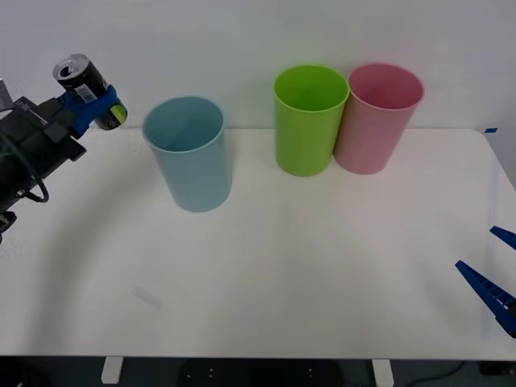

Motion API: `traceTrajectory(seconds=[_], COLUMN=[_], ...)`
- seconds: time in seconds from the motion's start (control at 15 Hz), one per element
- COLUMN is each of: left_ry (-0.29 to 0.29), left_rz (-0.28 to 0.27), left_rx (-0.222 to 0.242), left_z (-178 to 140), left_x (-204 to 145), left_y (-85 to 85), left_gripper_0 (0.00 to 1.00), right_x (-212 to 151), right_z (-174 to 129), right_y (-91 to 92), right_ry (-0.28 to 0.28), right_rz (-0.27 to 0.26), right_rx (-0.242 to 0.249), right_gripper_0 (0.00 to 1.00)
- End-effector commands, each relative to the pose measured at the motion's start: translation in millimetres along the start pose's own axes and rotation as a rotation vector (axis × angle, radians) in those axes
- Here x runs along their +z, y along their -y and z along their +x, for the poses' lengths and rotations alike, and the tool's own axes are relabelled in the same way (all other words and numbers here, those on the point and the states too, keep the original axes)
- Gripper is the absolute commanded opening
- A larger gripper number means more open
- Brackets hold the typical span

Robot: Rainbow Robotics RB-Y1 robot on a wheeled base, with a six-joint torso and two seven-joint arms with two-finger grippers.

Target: Grasp the object on the table and drop it into the matching bin: aluminum can to the light blue bin, PET bottle to the pink bin.

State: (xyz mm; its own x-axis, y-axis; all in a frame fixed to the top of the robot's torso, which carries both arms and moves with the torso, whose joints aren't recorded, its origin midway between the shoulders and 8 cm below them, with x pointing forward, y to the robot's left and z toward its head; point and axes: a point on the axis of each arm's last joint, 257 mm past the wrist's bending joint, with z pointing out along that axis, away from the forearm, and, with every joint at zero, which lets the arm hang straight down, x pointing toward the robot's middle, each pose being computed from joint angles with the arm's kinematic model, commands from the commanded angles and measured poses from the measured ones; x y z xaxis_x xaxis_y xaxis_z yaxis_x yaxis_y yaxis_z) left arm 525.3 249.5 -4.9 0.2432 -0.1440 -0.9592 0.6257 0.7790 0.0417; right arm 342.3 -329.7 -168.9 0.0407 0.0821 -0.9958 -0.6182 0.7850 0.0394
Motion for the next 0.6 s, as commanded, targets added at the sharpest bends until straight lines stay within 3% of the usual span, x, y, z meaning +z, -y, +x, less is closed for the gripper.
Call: traceTrajectory(seconds=[0.07, 0.6], left_ry=[-0.029, -0.106], left_rz=[0.008, 0.053], left_rx=[0.012, 0.043], left_z=[9.6, 27.8], left_x=[21.6, 88.9], left_y=[-2.6, -5.8], left_gripper_0=[0.00, 0.00], right_x=[0.0, 0.0], right_z=[0.0, 0.0], right_y=[0.0, 0.0], right_ry=[0.000, 0.000], right_rz=[0.000, 0.000], right_rx=[0.000, 0.000], right_gripper_0=[1.00, 1.00])
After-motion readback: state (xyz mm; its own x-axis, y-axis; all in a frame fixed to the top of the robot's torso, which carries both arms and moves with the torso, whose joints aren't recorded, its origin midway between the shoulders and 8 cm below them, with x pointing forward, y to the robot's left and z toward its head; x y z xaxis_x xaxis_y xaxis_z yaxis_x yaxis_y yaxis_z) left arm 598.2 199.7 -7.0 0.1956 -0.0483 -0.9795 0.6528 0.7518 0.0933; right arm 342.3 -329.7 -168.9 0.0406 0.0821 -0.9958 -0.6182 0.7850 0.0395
